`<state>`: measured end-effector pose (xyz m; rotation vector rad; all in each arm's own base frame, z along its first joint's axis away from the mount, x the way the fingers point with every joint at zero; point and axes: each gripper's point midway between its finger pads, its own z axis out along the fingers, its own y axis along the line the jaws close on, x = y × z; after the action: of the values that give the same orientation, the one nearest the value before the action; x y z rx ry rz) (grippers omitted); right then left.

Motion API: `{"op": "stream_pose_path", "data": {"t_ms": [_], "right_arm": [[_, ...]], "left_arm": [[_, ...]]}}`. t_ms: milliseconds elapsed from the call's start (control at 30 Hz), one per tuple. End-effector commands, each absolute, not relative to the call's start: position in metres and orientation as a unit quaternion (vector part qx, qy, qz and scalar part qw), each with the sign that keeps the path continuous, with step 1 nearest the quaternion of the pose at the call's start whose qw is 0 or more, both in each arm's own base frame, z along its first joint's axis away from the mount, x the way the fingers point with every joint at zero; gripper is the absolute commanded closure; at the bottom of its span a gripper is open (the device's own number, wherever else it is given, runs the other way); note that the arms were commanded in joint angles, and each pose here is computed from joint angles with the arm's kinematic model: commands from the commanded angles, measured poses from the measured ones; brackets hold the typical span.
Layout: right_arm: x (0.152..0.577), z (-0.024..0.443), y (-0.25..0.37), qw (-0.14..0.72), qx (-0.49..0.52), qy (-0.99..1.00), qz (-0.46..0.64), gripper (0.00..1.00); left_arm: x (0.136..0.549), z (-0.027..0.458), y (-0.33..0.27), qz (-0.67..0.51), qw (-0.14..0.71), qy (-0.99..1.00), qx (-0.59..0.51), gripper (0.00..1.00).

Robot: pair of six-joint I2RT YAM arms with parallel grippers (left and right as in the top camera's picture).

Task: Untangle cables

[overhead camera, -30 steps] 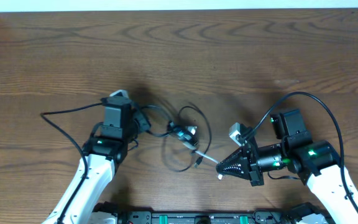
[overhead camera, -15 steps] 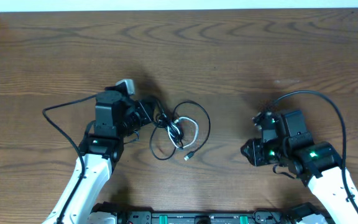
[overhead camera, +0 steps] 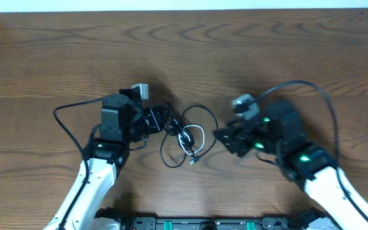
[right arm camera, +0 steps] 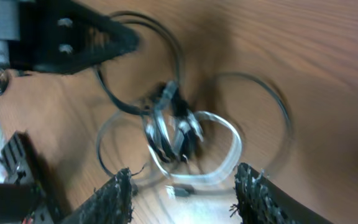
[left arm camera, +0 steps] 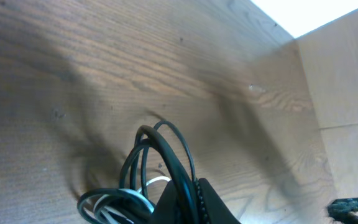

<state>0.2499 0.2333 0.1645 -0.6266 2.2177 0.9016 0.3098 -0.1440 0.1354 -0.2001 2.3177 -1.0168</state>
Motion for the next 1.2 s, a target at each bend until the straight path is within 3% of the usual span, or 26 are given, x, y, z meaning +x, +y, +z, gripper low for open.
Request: {"op": "stream_pose_path", "data": {"t_ms": [0,100,333,400,500,533,733,933,1167], "right_arm": [[0.246,0.124,0.265,0.307,-0.283,0.851,0.318,0.5],[0.254,0.095,0.284,0.31,-0.296,0.856,0.29,0.52],[0.252,0.077,0.316,0.321,-0.319,0.839,0.301,0.56],[0.258,0.072,0.319,0.331,-0.309,0.843,0.29,0.66],[0.263,0.066,0.322,0.334,-0.29,0.848,0.292,0.97],[0.264,0.064,0.322,0.333,-0.285,0.85,0.292,0.99],[0.288,0.086,0.294,0.36,-0.215,0.866,0.27,0.99],[0.31,0.107,0.159,0.386,-0.03,0.919,0.079,0.99],[0.295,0.132,0.09,0.383,0.058,0.921,0.046,0.99]], "left_arm": [[0.306,0.135,-0.147,-0.385,0.292,0.873,-0.064,0.92],[0.306,0.135,-0.147,-0.385,0.292,0.873,-0.064,0.92],[0.305,0.134,-0.147,-0.387,0.288,0.873,-0.064,0.92],[0.303,0.136,-0.15,-0.396,0.283,0.871,-0.061,0.92],[0.3,0.138,-0.154,-0.409,0.275,0.869,-0.055,0.92],[0.299,0.136,-0.154,-0.408,0.272,0.87,-0.056,0.93],[0.297,0.114,-0.135,-0.345,0.265,0.896,-0.083,0.92],[0.296,0.073,-0.044,-0.142,0.274,0.926,-0.217,0.93],[0.295,0.071,-0.018,-0.143,0.264,0.901,-0.313,0.92]]}}
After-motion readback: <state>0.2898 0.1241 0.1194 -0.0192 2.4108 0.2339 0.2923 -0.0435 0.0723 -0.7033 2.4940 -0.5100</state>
